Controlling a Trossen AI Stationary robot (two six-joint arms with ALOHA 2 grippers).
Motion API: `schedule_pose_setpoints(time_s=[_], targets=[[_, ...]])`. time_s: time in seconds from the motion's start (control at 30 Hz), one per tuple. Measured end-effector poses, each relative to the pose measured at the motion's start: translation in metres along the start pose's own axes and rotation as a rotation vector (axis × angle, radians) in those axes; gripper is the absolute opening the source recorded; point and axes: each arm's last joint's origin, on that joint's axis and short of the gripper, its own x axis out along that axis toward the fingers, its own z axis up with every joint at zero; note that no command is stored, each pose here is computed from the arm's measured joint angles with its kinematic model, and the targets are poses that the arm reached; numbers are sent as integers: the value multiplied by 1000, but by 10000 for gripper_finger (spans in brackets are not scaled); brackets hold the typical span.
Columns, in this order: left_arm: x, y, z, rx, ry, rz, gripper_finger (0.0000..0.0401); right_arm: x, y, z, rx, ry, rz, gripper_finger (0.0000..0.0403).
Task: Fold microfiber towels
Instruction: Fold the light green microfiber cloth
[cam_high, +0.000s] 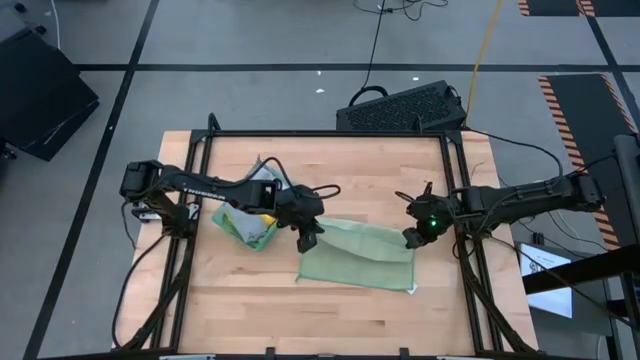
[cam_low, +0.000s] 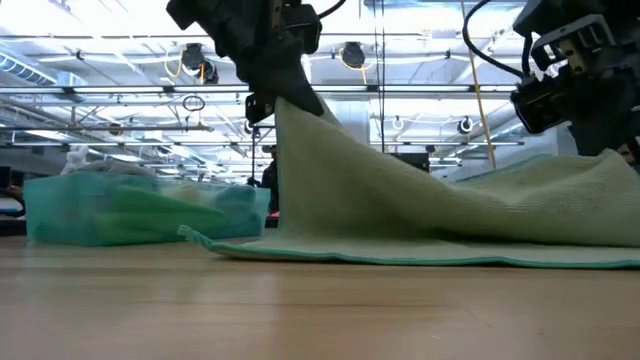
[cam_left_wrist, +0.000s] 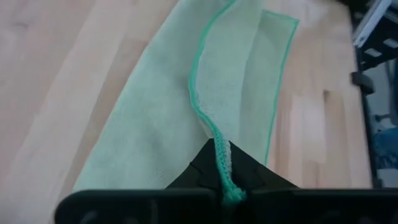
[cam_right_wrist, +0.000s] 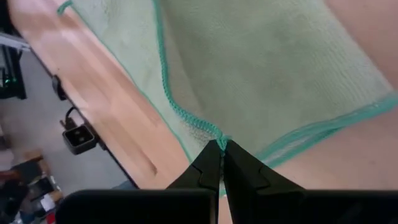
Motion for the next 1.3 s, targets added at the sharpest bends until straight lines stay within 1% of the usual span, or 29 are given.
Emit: schedule_pose_setpoints(time_s=[0.1,0.2,0.3,0.4,0.53,0.6,0.73,0.93,1.03,1.13,1.3], targets=[[1,0,-1,-6,-2,17,5,1,-3,1,21,-30,-28,4],[0,1,1,-5,-25,25,12,-3,-6,6,17,-74,-39,4],[-1,5,11,4,-106,26,14,-10,-14,14,47,-114,-66,4],[-4,12,21,5,-183,18,6,-17,-20,22,41,-167,-66,4],[-7,22,29,-7,-241,27,9,-26,-28,30,44,-210,-87,4],[-8,27,30,-13,-244,42,12,-36,-27,35,30,-239,-92,4],[-10,34,32,-28,-249,55,4,-59,-21,43,12,-290,-91,4],[-9,32,31,-24,-244,48,14,-89,-4,44,-12,-341,-84,4],[-8,28,29,-19,-226,45,10,-90,0,42,8,-318,-57,4],[-6,25,24,-17,-185,48,4,-87,2,38,23,-284,-58,4],[-3,17,14,-3,-108,51,14,-82,5,30,65,-227,-63,4]])
